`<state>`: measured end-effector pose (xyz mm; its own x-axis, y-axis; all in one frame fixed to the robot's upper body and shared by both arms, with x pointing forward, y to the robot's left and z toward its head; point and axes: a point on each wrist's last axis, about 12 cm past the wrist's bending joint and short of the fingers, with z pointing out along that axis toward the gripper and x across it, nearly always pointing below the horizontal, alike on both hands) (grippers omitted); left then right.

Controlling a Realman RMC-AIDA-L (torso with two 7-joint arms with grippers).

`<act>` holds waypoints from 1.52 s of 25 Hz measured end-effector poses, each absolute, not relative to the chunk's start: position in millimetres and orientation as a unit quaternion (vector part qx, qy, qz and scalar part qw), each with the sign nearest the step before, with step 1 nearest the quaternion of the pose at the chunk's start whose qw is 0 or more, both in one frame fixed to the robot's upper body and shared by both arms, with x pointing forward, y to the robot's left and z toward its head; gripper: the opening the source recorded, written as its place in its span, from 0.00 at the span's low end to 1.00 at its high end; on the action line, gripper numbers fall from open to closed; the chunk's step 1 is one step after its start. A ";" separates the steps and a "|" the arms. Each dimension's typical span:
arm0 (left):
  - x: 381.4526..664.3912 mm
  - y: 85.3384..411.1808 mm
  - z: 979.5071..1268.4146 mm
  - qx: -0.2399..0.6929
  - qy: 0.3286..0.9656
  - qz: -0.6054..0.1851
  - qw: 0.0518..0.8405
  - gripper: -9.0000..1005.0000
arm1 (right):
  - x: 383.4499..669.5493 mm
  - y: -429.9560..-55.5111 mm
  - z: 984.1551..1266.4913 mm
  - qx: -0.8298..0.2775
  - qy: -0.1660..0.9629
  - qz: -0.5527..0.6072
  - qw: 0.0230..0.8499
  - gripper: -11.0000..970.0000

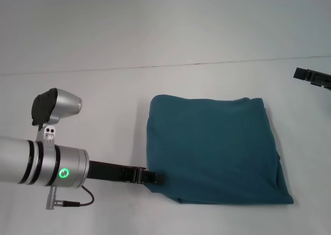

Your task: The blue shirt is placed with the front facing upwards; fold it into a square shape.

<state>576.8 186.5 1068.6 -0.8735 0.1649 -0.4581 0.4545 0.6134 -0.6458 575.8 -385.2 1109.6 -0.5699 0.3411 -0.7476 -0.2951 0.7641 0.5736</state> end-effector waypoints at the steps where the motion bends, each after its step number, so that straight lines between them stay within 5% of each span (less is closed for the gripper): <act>1: 577.1 186.3 1068.8 0.176 0.880 -0.403 0.180 0.52 | 575.7 -385.3 1109.5 0.014 0.817 0.343 0.463 0.96; 6: 581.7 188.0 1071.3 0.173 0.881 -0.397 0.189 0.29 | 576.3 -384.5 1109.5 0.012 0.818 0.342 0.463 0.96; 8: 585.5 190.2 1072.6 0.169 0.883 -0.390 0.197 0.07 | 576.8 -383.5 1109.4 0.012 0.817 0.342 0.463 0.96; 25: 597.3 230.1 1079.3 0.109 0.887 -0.378 0.241 0.06 | 579.3 -379.1 1109.0 0.009 0.818 0.345 0.461 0.96; 38: 572.1 239.0 1076.4 0.125 0.880 -0.417 0.192 0.06 | 581.6 -378.0 1110.6 0.005 0.819 0.344 0.460 0.96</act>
<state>572.1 239.0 1076.4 -0.8947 0.0595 -0.4427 0.3802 0.6214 -0.6850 581.6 -378.0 1110.6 -0.5763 0.3250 -0.7498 -0.3078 0.7637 0.5675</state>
